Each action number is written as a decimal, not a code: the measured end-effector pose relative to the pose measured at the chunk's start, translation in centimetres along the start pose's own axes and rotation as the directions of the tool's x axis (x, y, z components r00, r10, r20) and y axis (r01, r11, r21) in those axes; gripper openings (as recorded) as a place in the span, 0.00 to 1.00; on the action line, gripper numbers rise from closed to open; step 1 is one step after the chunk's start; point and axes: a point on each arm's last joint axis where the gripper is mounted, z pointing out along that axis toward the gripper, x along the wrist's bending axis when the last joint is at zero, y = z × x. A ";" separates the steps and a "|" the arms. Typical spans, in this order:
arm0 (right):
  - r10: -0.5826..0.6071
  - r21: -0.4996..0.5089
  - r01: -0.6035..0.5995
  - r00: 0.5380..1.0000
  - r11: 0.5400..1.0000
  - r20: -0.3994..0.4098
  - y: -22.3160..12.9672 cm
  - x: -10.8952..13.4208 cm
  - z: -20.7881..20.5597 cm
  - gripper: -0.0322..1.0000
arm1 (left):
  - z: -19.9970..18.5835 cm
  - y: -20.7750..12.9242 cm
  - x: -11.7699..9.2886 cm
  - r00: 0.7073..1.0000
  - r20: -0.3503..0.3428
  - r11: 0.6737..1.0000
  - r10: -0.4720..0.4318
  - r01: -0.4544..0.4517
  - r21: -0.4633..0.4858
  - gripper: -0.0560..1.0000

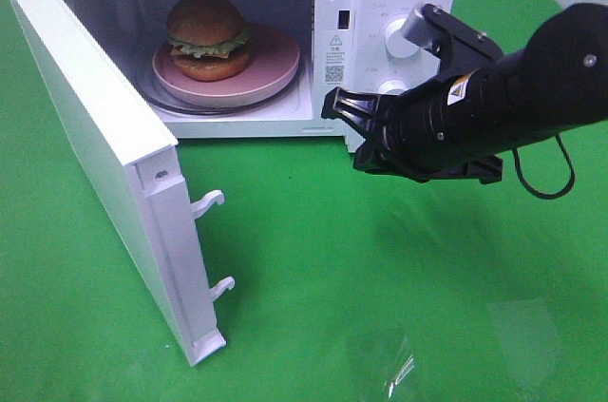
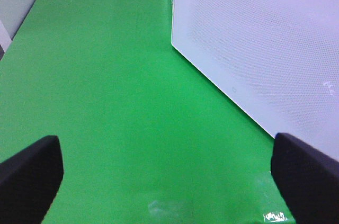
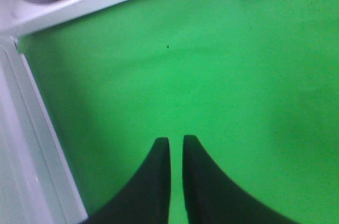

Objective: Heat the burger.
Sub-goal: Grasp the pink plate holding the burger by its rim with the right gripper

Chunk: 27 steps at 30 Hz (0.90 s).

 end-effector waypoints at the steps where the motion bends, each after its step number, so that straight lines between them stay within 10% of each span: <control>1: 0.000 0.000 0.000 1.000 1.000 0.000 0.0 0.0 0.0 0.11 | 0.0 0.0 0.0 1.000 0.000 1.000 0.000 0.000 0.000 0.99; 7: -0.209 0.107 0.204 0.977 0.973 0.038 1.0 1.0 -0.8 0.12 | 0.0 0.0 0.0 1.000 0.000 1.000 0.000 0.000 0.000 0.99; 14: -0.520 0.224 0.495 0.852 0.839 0.062 2.1 1.4 -1.7 0.13 | 0.0 0.0 0.0 1.000 0.000 1.000 0.000 0.000 0.000 0.99; 22: -0.769 0.282 0.740 0.640 0.610 -0.016 2.7 1.8 -2.3 0.15 | 0.0 0.0 0.0 1.000 0.000 1.000 0.000 0.000 0.000 0.99; 27: -0.918 0.279 0.897 0.383 0.343 -0.105 2.6 1.7 -2.4 0.20 | 0.0 0.0 0.0 1.000 0.000 1.000 0.000 0.000 0.000 0.99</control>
